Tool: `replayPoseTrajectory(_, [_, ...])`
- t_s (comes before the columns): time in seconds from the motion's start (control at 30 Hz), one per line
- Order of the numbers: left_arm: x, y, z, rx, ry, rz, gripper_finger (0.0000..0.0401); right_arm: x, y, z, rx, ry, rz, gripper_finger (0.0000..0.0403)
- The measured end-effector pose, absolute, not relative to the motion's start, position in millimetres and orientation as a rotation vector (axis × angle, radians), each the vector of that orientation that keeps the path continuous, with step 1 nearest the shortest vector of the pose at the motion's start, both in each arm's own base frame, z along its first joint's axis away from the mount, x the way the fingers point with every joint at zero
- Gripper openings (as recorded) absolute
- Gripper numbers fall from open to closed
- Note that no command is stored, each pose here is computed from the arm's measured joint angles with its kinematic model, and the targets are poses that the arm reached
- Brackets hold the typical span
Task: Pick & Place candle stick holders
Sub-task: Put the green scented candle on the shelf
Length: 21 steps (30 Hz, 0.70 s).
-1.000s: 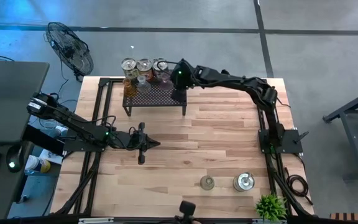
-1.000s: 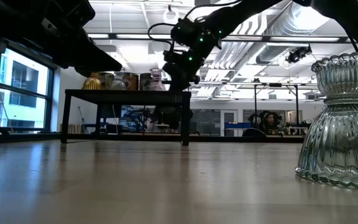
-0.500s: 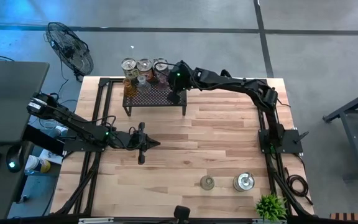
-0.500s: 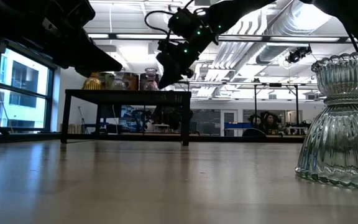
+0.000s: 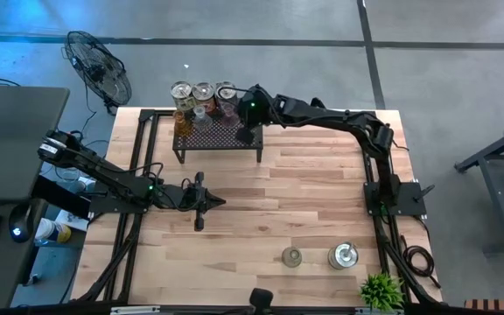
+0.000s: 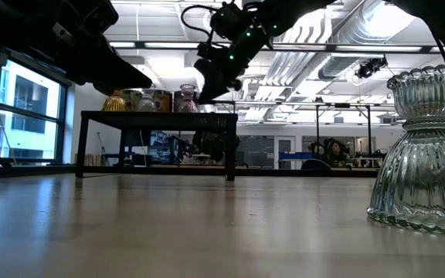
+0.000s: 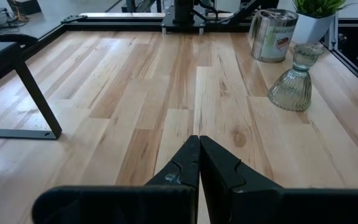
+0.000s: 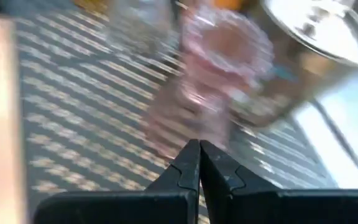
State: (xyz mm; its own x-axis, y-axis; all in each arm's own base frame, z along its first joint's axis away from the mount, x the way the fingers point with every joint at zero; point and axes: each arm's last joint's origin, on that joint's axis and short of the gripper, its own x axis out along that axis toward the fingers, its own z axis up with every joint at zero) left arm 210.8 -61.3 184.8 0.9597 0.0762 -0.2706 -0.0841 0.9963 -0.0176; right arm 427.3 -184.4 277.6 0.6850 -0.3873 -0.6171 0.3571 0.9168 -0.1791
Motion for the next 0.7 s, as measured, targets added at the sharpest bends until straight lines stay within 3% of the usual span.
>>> replayPoseTrajectory(0.17, [210.8, -61.3, 184.8, -0.029, 0.272, 0.081, 0.0003, 423.8, -187.2, 271.0, -0.066, 0.744, -0.5, 0.0001])
replayPoseTrajectory(0.7, [211.0, -61.2, 185.5, -0.031, 0.266, 0.085, 0.0003, 432.9, -182.0, 278.1, -0.02, 0.616, -0.351, 0.0001])
